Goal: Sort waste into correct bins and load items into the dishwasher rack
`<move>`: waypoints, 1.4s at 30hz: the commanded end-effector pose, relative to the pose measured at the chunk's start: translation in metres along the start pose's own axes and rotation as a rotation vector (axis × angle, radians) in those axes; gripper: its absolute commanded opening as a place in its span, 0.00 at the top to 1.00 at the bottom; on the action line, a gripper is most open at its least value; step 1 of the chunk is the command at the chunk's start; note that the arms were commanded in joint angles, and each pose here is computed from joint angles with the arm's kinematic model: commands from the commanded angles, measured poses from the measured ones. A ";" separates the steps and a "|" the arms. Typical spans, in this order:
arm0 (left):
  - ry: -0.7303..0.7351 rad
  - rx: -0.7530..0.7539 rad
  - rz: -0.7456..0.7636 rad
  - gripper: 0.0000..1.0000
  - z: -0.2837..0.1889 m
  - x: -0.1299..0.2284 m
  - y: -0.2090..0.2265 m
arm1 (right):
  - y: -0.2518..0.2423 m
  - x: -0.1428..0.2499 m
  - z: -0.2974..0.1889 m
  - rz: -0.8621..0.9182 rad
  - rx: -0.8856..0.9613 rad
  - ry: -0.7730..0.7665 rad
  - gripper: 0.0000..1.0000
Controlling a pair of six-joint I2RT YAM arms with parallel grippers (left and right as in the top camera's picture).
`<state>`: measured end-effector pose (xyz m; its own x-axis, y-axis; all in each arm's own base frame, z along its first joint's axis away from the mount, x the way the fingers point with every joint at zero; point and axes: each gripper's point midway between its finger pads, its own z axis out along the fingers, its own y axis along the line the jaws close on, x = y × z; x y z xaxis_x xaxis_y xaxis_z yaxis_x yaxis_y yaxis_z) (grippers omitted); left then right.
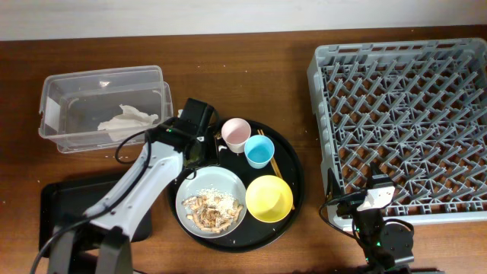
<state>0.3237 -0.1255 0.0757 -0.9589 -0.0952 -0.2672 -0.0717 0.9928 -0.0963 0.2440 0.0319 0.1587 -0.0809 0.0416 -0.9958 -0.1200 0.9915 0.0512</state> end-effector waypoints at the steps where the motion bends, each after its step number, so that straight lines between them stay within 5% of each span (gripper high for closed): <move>1: -0.004 -0.064 -0.006 0.42 0.017 -0.002 0.009 | -0.004 0.003 0.000 0.004 0.019 0.004 0.02; 9: -0.034 -0.050 -0.060 0.50 0.022 -0.010 0.005 | -0.004 0.003 0.000 0.004 0.019 0.004 0.02; 42: -0.040 -0.044 -0.061 0.51 0.047 -0.011 0.003 | -0.004 0.003 0.000 0.003 0.019 0.004 0.02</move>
<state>0.3473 -0.1261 0.0355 -0.9424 -0.1500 -0.2990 -0.1329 0.9881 -0.0769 0.2440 0.0319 0.1587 -0.0809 0.0416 -0.9958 -0.1200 0.9915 0.0512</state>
